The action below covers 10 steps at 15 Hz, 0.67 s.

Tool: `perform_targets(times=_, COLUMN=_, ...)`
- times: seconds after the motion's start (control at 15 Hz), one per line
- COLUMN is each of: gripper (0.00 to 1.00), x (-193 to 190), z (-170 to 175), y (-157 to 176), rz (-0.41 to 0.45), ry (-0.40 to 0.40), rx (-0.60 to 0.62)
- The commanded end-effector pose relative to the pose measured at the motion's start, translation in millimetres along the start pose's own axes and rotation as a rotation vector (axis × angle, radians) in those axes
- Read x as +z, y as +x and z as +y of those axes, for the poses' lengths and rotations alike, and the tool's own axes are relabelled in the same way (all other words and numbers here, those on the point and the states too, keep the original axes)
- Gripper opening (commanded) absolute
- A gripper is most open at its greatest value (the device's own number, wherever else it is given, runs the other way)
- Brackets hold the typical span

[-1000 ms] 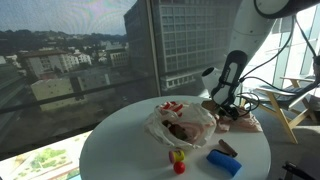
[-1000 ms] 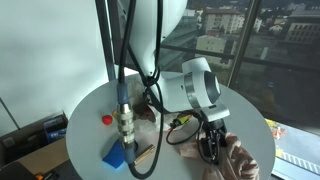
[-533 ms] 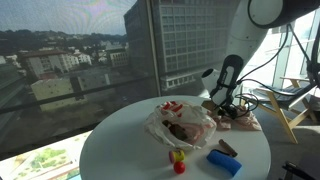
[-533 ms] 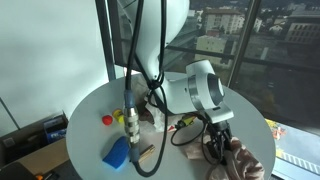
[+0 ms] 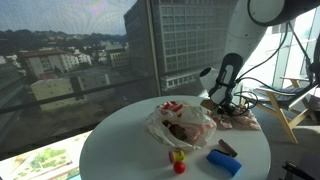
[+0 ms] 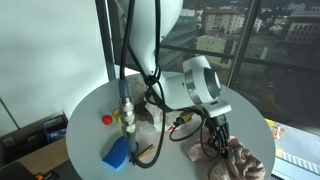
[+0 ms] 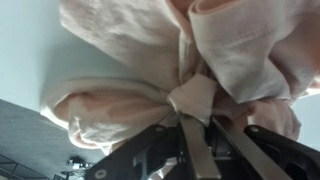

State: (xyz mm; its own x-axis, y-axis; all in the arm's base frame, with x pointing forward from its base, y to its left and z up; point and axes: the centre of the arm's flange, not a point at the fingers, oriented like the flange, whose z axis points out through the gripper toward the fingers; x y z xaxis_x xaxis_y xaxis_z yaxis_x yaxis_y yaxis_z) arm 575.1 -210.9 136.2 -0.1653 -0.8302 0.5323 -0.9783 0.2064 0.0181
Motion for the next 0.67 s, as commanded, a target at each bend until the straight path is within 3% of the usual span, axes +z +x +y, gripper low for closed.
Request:
perform_targets(times=0.0, gripper=0.03, x=-62, z=19, y=10, rz=0.071, ry=0.073, rx=0.003)
perform_targets(times=0.33, gripper=0.03, x=-152, z=24, y=42, rz=0.147, ry=0.224, rx=0.069)
perform_targets(times=0.6, gripper=0.03, x=-232, z=40, y=71, rz=0.092, ry=0.398, rx=0.110)
